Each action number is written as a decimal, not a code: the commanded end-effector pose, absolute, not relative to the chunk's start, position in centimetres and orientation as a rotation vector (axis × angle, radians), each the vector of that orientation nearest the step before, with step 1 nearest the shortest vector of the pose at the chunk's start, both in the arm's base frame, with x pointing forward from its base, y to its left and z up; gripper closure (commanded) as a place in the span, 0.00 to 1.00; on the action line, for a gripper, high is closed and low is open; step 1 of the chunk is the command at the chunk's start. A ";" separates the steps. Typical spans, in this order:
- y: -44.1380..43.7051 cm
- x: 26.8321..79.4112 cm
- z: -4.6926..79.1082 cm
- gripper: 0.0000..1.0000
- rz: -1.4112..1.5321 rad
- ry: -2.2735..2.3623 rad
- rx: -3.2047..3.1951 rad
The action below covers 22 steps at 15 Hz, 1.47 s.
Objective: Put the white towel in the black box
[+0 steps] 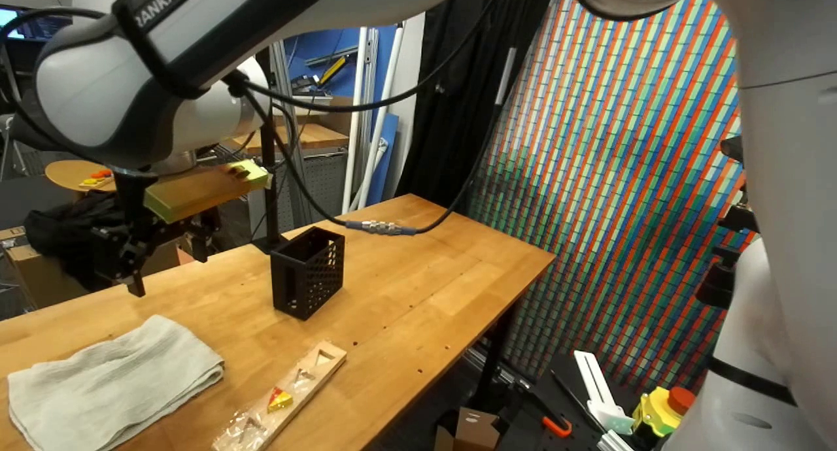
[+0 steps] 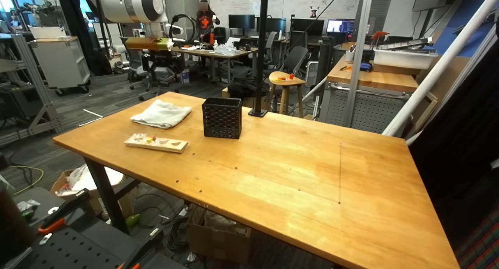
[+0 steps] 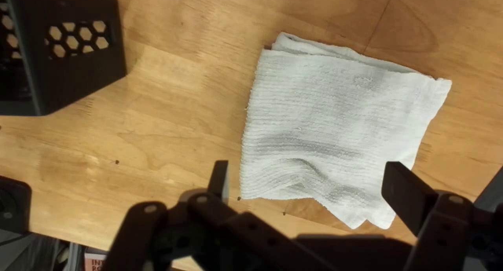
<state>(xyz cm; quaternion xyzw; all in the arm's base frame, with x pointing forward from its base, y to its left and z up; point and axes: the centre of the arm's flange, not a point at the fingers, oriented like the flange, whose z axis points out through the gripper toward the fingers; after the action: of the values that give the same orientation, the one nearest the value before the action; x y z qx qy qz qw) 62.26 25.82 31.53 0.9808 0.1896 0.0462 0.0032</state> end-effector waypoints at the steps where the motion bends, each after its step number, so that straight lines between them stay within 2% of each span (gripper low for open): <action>1: 28.9 66.9 29.3 0.00 0.092 0.663 3.054; 13: 34.9 70.7 19.6 0.00 -0.132 0.968 2.966; 22: 31.5 71.8 13.2 0.00 -0.202 1.076 2.964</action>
<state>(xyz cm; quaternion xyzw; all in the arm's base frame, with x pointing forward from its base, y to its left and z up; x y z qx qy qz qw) 69.22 31.65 14.43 0.9414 0.3320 -0.0592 -0.0032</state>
